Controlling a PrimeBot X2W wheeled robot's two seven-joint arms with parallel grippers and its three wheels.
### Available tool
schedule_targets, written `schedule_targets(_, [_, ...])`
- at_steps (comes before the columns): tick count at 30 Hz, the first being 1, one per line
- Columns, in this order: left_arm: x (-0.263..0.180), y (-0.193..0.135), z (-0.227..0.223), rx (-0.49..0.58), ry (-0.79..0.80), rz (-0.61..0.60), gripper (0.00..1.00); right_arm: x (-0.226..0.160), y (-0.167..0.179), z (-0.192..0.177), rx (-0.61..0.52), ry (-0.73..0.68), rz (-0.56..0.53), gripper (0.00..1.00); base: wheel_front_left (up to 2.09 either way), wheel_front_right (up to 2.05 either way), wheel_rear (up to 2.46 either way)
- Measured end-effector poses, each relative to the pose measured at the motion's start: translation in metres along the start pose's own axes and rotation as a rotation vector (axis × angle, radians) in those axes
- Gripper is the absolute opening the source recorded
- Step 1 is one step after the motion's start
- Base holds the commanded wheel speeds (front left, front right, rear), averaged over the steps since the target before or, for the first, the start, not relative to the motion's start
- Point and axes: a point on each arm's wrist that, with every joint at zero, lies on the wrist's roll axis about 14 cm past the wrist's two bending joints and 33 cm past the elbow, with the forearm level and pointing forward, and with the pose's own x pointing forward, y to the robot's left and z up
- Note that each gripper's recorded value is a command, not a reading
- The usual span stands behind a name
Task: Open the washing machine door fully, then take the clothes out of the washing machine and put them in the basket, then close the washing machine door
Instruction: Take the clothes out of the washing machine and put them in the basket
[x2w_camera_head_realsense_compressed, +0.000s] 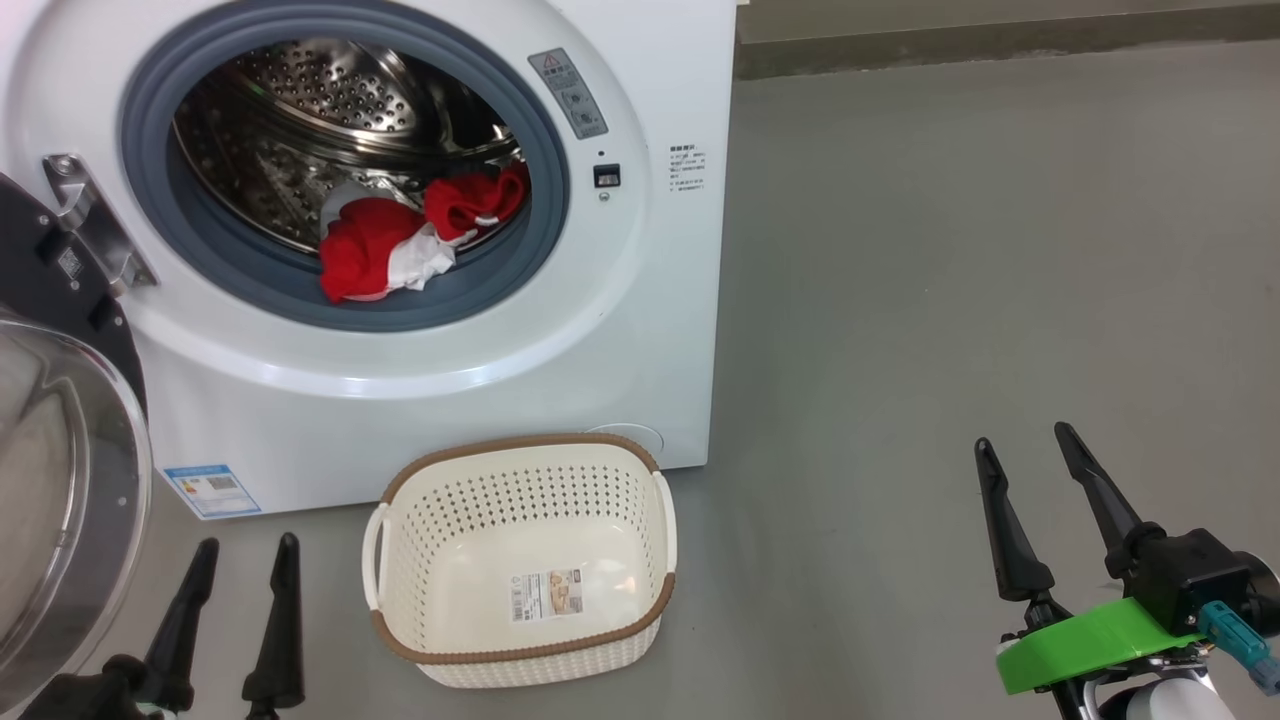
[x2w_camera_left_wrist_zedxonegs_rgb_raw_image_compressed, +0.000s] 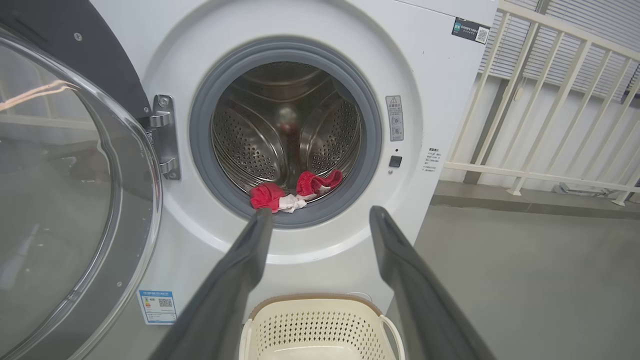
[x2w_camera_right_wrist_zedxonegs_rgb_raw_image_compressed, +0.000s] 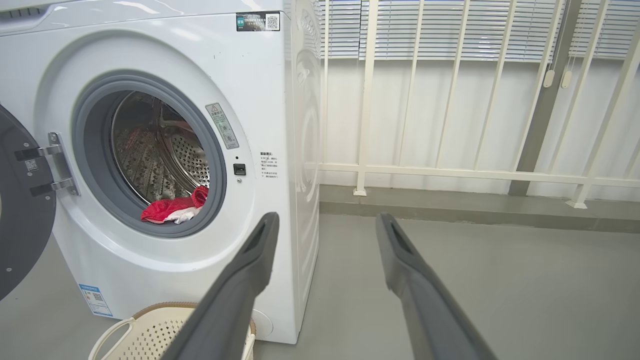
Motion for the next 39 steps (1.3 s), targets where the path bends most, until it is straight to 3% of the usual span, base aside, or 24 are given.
schedule_targets(9, [-0.003,-0.007,0.008,0.006,-0.017,-0.035,1.00,0.001,0.003,-0.001,0.003,0.002,0.010,1.00,0.00,0.00,0.00])
schedule_targets(26, [-0.005,0.009,0.004,0.078,0.002,0.006,1.00,0.000,0.005,-0.006,0.005,0.019,0.013,1.00,0.03,-0.06,0.04])
schedule_targets(39, [-0.006,0.010,0.003,0.081,0.002,0.014,1.00,-0.001,0.009,-0.008,0.007,0.026,0.025,1.00,1.35,-1.35,0.00])
